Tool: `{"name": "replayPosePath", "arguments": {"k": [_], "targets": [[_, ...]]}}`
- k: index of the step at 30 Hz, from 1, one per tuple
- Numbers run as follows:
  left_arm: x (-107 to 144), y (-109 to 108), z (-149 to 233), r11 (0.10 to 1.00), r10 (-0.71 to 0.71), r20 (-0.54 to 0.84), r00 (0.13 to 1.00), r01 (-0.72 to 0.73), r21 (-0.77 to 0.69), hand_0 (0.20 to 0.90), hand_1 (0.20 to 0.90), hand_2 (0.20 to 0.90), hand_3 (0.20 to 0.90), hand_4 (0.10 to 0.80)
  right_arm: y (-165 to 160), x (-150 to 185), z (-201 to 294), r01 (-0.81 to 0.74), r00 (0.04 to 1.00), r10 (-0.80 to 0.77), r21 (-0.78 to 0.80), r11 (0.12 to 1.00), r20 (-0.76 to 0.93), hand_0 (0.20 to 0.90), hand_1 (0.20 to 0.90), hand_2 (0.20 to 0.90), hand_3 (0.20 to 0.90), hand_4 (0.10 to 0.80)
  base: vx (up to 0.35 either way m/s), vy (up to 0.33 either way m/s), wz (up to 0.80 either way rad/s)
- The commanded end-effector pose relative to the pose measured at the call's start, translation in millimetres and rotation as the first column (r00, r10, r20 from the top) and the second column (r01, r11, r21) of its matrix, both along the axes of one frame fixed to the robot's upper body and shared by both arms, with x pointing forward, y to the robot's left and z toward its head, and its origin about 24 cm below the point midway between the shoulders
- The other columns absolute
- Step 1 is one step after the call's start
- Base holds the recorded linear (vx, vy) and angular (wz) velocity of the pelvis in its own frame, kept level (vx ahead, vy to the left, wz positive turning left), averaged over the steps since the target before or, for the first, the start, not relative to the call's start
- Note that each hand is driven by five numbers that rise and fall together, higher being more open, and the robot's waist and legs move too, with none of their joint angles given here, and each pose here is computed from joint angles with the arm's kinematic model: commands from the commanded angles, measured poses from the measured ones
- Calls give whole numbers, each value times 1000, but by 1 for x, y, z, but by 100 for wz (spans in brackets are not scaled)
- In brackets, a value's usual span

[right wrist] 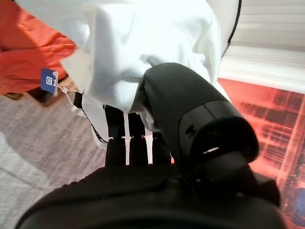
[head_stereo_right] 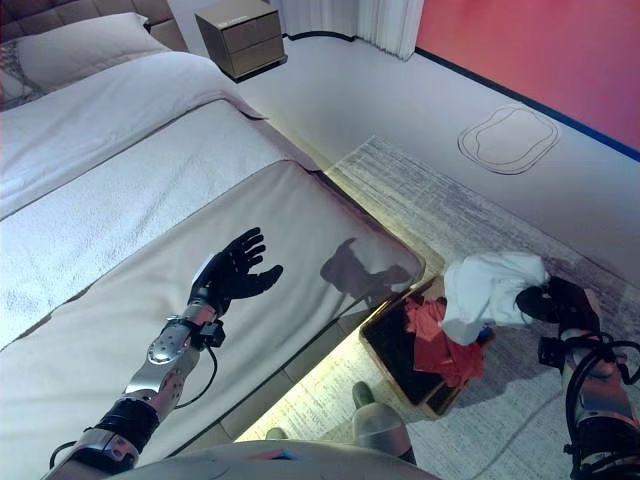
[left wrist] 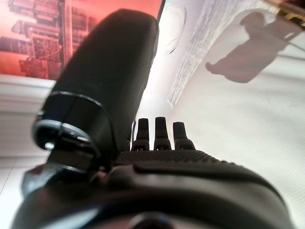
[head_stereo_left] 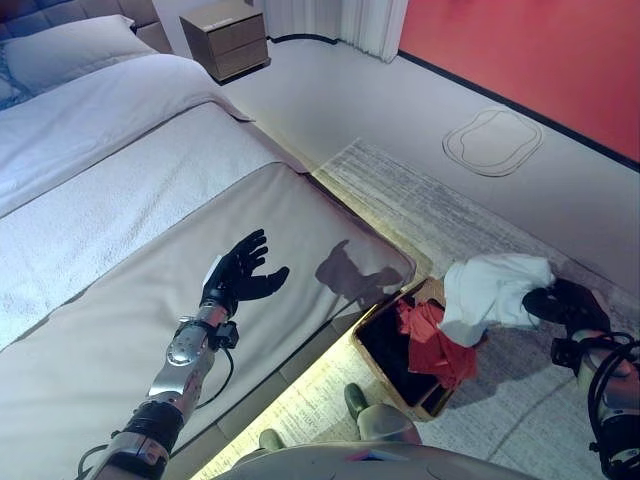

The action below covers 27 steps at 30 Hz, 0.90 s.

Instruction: Pick up the clothes from the bed and place them into the basket

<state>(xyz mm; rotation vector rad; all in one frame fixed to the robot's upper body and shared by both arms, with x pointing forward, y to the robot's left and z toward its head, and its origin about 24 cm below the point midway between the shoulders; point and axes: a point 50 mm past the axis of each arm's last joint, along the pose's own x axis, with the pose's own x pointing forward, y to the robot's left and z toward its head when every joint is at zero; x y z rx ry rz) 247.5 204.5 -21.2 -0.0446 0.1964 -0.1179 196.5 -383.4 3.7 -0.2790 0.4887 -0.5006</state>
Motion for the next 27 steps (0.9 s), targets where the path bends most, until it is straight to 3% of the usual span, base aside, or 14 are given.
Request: {"name": "replayPosePath", "arguments": {"k": [1,13,14,15,16,27], "targets": [[26,-5,32,999,-37,169,985,35,14,900,900,900,900,800,-9,41,56,-29,965,58,-115,993,255,300,300,300,200,100,28,-45,-6],[22,-10,25,998,-65,144,987,67,-7,900,900,900,900,800,-10,41,44,1,972,22,-99,995,234,300,300,300,200,100,13,-31,2],[21,-10,25,998,-66,142,988,68,-6,900,900,900,900,800,-10,41,45,3,973,21,-103,995,232,401,401,401,318,218,29,-26,11],[20,-9,24,998,-64,141,988,66,-7,900,900,900,900,800,-11,40,45,14,974,13,-114,993,226,766,766,766,744,644,25,-14,13],[20,-9,23,998,-61,141,988,63,-11,900,900,900,900,800,-13,39,44,23,976,5,-124,992,219,900,900,900,900,800,23,-7,13],[18,-7,22,999,-42,149,988,46,-25,900,900,900,900,800,-15,41,46,45,981,-15,-146,988,196,900,900,900,900,800,4,0,2]]}}
